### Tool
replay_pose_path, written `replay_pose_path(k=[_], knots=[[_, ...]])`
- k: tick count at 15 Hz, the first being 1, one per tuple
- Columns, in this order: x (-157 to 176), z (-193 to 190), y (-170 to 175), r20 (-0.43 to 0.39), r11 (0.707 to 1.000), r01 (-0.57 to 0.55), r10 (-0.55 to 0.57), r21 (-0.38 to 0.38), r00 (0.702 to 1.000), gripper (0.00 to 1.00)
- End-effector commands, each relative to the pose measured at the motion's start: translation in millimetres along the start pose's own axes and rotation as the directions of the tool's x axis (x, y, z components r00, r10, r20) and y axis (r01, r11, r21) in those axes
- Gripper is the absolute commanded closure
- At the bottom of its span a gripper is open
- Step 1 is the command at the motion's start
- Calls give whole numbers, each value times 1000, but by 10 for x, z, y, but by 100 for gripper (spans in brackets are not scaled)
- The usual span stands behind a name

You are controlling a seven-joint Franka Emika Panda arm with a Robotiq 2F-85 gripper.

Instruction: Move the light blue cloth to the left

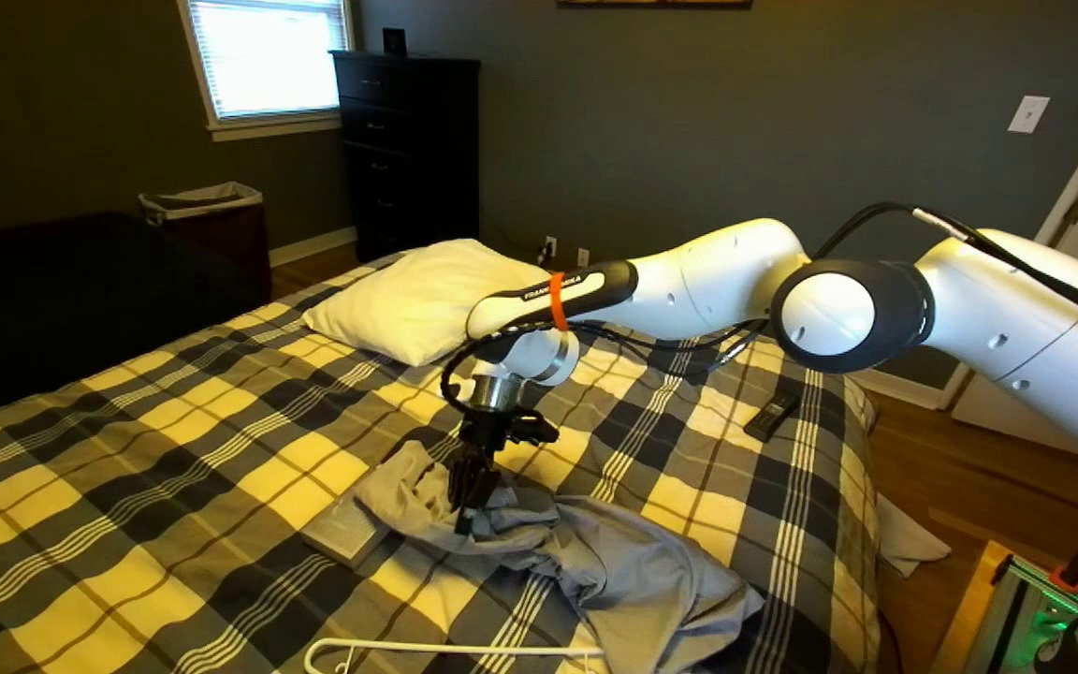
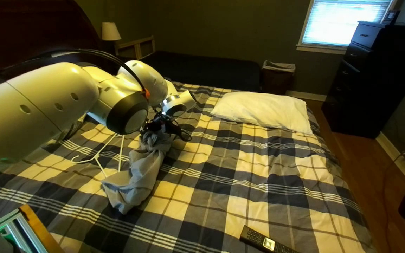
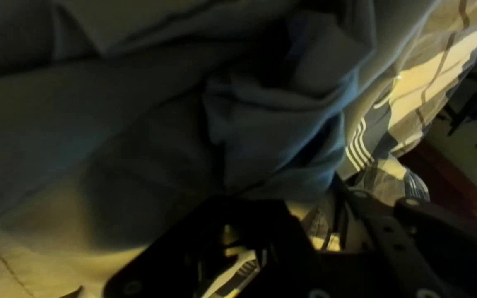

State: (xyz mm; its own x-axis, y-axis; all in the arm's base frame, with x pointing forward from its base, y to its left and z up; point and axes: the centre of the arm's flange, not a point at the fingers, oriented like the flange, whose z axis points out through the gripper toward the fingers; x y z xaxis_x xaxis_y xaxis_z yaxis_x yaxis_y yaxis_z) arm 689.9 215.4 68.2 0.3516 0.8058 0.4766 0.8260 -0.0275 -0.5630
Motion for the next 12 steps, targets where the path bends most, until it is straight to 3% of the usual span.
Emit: replay_pose_path(k=[1,3,6,9,11,12], knots=[[-8,-80,57,147,991,79,-64,-104,987,38],[-44,-387,58,172,972,112,-76,-206,982,23],[-312,-1084,-13,121,911,117,-75,-395,990,2],[-678,-1835,-105,34,811,63,-53,-581,998,0],[-999,-2312,-180,-17,722,17,-40,-692,999,0],[-686,-2158,206,19,765,41,-37,-643,999,0]])
